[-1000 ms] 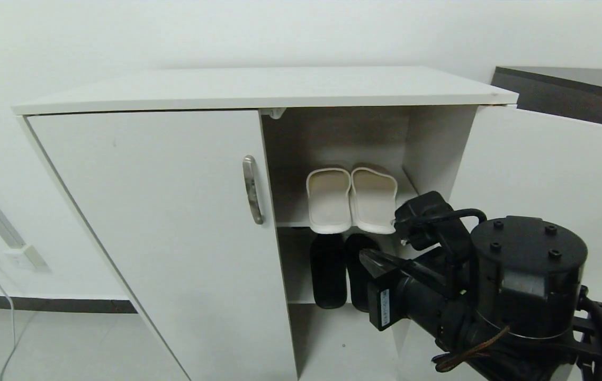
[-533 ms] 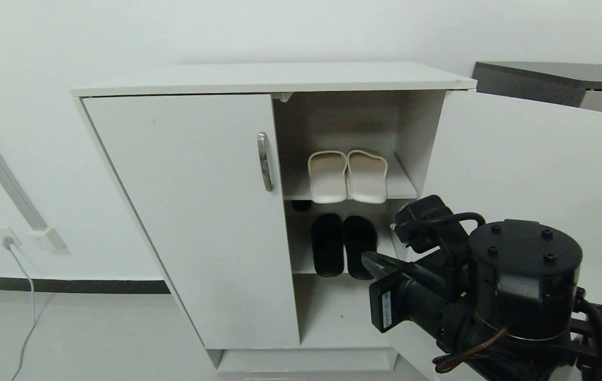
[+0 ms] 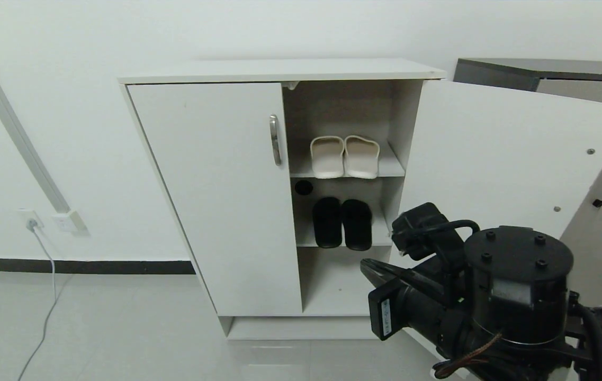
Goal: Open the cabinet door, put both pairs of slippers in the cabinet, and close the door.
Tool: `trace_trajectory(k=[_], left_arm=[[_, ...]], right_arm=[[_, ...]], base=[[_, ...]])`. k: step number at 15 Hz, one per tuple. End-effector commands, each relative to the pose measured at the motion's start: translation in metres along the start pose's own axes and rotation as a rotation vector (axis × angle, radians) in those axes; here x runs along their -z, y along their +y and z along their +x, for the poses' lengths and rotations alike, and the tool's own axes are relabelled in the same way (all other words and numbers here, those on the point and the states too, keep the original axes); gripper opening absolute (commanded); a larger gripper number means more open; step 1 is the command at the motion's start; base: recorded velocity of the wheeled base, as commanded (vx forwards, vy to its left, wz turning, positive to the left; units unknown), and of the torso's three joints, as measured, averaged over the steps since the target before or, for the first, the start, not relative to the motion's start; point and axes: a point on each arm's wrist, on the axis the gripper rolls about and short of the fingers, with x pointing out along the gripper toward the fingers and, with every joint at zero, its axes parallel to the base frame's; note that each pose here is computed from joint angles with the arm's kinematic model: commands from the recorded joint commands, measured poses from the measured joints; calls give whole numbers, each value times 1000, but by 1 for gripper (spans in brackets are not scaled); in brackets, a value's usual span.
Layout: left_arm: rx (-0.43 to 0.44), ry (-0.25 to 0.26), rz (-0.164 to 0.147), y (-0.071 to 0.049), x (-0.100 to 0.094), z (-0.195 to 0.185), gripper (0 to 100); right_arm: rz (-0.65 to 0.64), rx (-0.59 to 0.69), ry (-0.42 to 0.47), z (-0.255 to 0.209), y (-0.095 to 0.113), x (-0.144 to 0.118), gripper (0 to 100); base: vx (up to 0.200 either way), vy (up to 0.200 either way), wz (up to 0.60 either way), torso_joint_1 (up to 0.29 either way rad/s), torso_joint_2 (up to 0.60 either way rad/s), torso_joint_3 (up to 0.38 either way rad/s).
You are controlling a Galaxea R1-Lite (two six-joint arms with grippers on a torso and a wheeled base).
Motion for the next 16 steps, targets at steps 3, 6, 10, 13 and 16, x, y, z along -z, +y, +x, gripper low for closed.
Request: trace_trajectory(k=[3, 6, 10, 13, 16], left_arm=[[0, 0, -1, 0, 0, 0, 0], [-2, 0, -4, 0, 0, 0, 0], [0, 2, -4, 0, 0, 0, 0], [0, 2, -4, 0, 0, 0, 0], [0, 2, -4, 0, 0, 0, 0]], right_arm=[[-3, 9, 12, 2, -3, 3, 0], [-3, 9, 12, 2, -3, 3, 0], [-4, 9, 13, 2, -3, 4, 0], [-6, 10, 19, 2, -4, 5, 0], [-12, 11, 33, 5, -3, 9, 0]], base=[[0, 0, 0, 0, 0, 0], [0, 0, 0, 0, 0, 0], [0, 0, 0, 0, 0, 0], [0, 0, 0, 0, 0, 0], [0, 0, 0, 0, 0, 0]])
